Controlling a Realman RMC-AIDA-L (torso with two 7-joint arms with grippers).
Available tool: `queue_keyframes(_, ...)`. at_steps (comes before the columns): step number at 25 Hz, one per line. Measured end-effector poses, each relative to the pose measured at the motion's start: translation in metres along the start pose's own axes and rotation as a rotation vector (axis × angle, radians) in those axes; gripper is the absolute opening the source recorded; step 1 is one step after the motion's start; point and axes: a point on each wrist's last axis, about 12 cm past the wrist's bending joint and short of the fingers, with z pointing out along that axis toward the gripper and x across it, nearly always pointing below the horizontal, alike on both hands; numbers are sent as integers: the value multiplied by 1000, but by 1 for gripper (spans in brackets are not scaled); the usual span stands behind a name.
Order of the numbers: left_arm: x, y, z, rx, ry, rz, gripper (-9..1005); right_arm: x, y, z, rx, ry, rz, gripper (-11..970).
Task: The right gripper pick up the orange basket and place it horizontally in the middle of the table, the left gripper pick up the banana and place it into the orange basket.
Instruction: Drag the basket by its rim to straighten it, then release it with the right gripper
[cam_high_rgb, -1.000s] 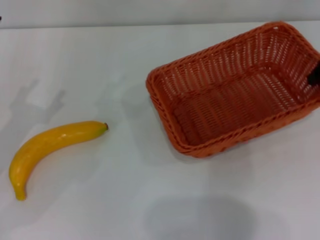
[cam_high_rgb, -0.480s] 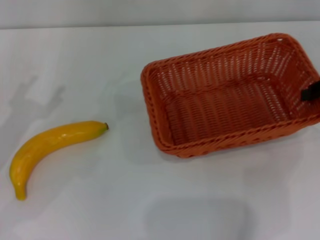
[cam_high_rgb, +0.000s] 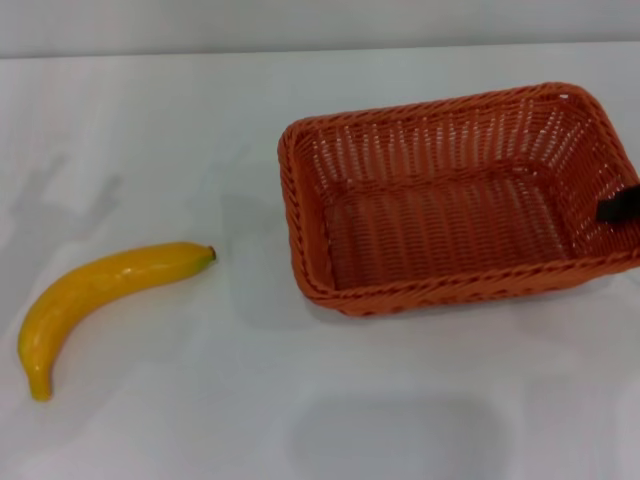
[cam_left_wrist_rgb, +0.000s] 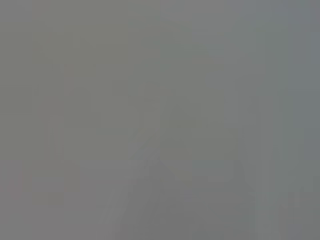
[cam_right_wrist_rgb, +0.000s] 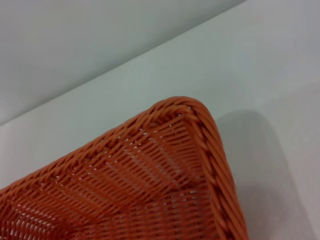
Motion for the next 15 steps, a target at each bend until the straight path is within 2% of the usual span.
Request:
queue_keyframes(7,-1,0,-3,-6,-4,1,891,5,13,-1,-4,26,-46,199)
queue_keyframes(15,-2,1,-3,-4,-4,3,891,19,10,3,-7,87,-33,214)
